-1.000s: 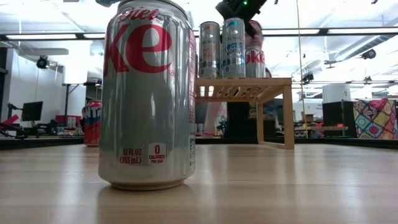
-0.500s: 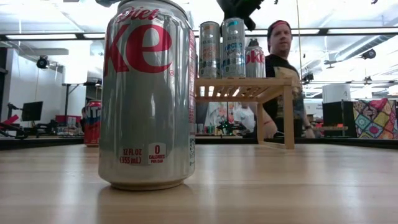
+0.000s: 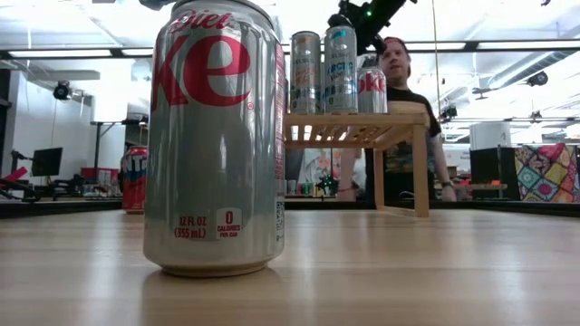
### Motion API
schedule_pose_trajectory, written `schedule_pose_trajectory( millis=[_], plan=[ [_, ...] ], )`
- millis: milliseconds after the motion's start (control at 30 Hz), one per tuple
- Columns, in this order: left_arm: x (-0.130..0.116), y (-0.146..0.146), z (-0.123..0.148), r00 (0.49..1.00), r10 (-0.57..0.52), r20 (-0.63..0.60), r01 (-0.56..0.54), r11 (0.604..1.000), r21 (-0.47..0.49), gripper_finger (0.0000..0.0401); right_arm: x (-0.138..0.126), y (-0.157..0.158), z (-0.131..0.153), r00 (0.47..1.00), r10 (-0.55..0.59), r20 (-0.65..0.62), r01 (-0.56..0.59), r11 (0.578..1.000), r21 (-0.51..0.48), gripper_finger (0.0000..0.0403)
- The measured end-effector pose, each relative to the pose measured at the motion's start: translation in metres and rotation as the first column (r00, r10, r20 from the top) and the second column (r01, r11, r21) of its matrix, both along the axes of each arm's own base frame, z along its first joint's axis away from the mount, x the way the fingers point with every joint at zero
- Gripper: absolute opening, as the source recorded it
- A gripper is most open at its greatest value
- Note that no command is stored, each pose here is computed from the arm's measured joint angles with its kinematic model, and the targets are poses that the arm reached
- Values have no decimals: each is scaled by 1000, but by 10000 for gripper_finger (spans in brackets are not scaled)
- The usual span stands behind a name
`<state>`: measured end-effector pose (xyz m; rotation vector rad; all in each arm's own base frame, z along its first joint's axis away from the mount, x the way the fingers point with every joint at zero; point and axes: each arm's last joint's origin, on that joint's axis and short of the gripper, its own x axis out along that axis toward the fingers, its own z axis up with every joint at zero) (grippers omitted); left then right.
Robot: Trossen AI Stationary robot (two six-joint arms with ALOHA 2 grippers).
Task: Place canned beverage on shelf
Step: Adjust the soda cans on the shelf
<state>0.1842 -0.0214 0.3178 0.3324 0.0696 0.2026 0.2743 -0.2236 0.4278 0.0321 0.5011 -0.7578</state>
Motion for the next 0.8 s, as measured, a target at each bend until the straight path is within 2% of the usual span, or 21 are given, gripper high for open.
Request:
schedule_pose_trajectory(
  millis=[300,800],
  plan=[
    [0,0,0,1000,0,0,0,1000,0,125,-2,-1,-5,999,40,-20,-38,998,54,9],
    [0,0,0,1000,0,2,0,1000,-10,125,-2,4,-13,998,30,-61,-22,991,132,9]
  ],
)
